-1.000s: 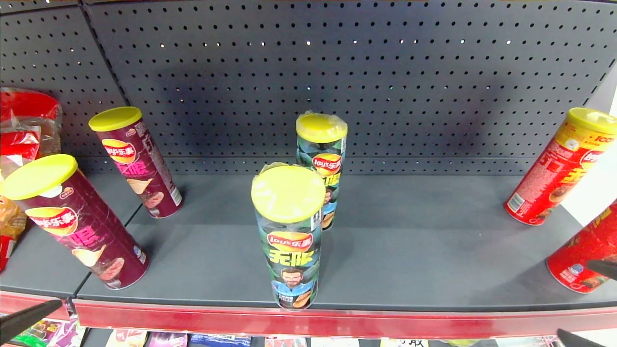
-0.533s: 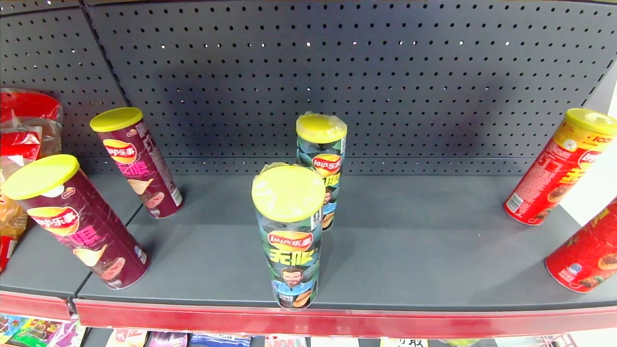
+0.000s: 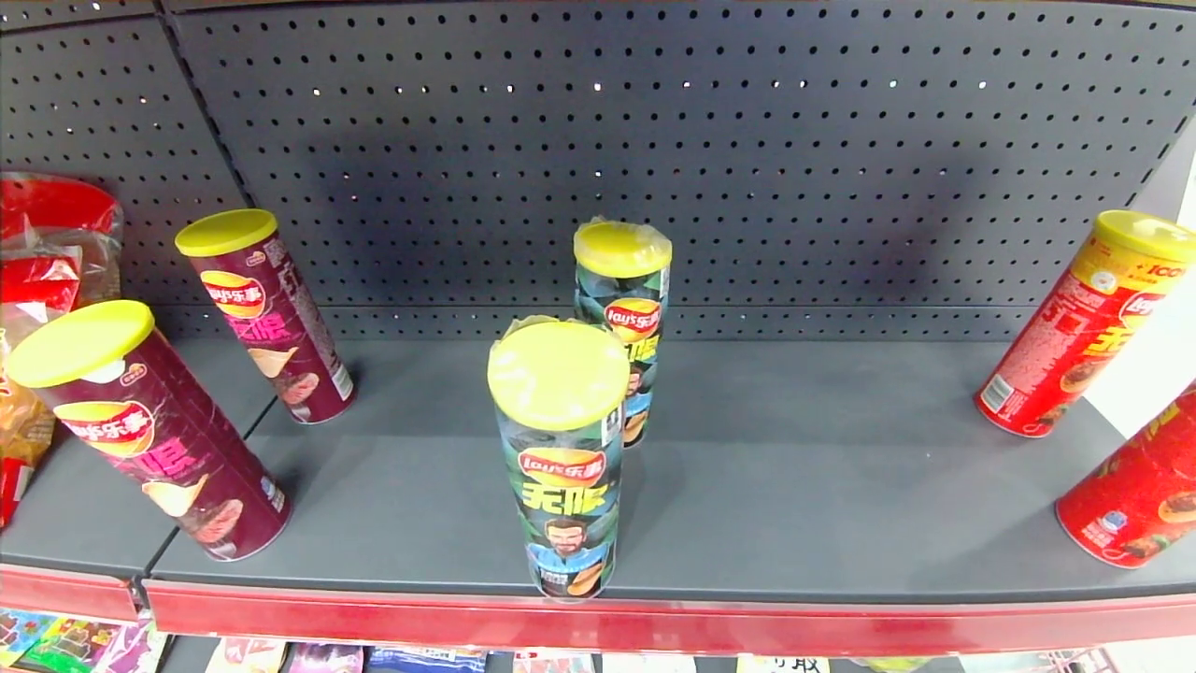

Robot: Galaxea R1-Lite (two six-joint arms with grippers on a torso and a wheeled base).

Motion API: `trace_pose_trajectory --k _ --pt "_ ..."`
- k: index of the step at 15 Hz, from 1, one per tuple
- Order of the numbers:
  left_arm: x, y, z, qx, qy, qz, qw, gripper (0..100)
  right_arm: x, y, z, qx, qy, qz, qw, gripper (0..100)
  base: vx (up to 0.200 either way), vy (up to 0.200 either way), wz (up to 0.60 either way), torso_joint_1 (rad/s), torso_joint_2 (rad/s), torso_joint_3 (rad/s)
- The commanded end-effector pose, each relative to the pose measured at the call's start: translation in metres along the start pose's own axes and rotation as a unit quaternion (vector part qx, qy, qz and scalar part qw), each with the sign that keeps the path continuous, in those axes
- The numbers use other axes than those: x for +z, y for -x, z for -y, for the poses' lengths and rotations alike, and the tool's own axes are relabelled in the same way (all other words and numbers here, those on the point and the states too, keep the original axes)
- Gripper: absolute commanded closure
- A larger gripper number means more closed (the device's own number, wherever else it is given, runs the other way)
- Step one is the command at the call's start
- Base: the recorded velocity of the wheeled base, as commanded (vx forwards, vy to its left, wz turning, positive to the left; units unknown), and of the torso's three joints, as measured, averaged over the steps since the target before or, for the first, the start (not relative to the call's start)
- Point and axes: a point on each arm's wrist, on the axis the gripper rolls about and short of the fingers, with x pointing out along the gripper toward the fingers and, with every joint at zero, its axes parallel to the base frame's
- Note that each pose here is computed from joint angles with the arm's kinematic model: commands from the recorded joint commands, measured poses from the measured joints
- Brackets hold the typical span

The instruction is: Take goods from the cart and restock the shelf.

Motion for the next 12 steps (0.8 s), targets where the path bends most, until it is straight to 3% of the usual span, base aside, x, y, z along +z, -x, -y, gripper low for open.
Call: trace_pose_trajectory --k 1,4,5,6,7,12 --pt "-0.0073 -0.0014 -0.0006 0.006 -0.002 -0.01 0.9999 0 -0.0106 -0.0013 0.0 0.014 -0.005 -0.026 1.0 0 0.0 0.0 0.0 0.0 0.0 0.0" --pt "-0.0076 0.0 0.0012 0.072 0.004 0.002 0.9974 0 -0.0106 -0.0012 0.0 0.017 -0.007 -0.025 1.0 0 0.0 0.0 0.0 0.0 0.0 0.0" --pt "-0.0078 0.0001 0.0011 0.068 0.004 0.004 0.9977 0 -0.0105 -0.0012 0.0 0.018 -0.007 -0.024 1.0 0 0.0 0.0 0.0 0.0 0.0 0.0" --pt "-0.0091 0.0042 0.0009 0.025 0.0 0.029 0.9993 0 -0.0105 -0.0012 0.0 0.017 -0.008 -0.024 1.0 0 0.0 0.0 0.0 0.0 0.0 0.0" --pt "-0.0096 0.0054 0.0019 0.007 0.0 0.036 0.9993 0 -0.0105 -0.0012 0.0 0.018 -0.009 -0.024 0.999 0 0.0 0.0 0.0 0.0 0.0 0.0" --pt "-0.0106 0.0054 0.0018 0.01 -0.002 0.037 0.9993 0 -0.0105 -0.0012 0.0 0.017 -0.01 -0.024 1.0 0 0.0 0.0 0.0 0.0 0.0 0.0"
